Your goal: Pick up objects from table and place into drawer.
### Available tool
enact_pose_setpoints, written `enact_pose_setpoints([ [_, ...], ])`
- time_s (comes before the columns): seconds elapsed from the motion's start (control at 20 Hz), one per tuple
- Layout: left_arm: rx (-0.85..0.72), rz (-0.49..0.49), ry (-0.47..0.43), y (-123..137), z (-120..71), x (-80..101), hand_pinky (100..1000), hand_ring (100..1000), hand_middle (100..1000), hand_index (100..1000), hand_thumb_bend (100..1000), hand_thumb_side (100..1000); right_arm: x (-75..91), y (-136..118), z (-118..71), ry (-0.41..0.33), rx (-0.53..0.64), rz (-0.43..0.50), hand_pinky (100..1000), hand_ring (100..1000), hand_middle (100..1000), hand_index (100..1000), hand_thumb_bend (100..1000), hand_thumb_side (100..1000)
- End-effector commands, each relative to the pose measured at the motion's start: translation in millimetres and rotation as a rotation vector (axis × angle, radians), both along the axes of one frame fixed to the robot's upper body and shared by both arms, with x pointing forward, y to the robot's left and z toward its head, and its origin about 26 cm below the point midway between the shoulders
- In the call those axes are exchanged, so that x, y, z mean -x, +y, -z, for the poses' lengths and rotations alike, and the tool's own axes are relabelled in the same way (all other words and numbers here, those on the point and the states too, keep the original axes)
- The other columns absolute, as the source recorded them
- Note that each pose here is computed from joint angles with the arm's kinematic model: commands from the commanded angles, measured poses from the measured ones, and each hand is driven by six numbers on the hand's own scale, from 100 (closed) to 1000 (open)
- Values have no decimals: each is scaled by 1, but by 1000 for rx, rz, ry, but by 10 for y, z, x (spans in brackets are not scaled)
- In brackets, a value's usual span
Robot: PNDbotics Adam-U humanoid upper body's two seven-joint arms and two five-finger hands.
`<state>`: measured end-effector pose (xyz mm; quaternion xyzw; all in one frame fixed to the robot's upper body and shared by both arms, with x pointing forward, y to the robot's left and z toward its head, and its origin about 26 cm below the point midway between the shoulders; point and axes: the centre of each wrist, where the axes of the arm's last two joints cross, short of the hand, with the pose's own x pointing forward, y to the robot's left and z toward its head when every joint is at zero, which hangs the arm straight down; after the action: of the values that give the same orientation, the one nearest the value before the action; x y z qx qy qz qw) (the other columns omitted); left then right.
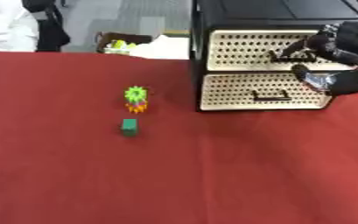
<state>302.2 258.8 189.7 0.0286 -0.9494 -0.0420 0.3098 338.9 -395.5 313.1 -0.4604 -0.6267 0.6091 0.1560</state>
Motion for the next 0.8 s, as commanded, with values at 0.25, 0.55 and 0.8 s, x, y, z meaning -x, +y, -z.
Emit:
enact_pose_setpoints([
  [0.25, -10, 11, -30, -16, -80, 18, 713, 713, 677, 757, 100, 888, 19, -110, -137, -59, -6, 52, 100, 100, 100, 790, 100, 1000],
  [0.55, -11, 14, -31, -19, -77, 18, 713, 713, 678, 756, 100, 887, 14, -138, -121, -76, -2, 68, 100, 100, 100, 790, 100, 1000],
  [0.8, -10, 15, -31, -21, -77, 18, 714, 713, 678, 755, 100, 888, 10, -148, -91, -77, 12, 82, 100, 100, 100, 788, 100, 1000],
])
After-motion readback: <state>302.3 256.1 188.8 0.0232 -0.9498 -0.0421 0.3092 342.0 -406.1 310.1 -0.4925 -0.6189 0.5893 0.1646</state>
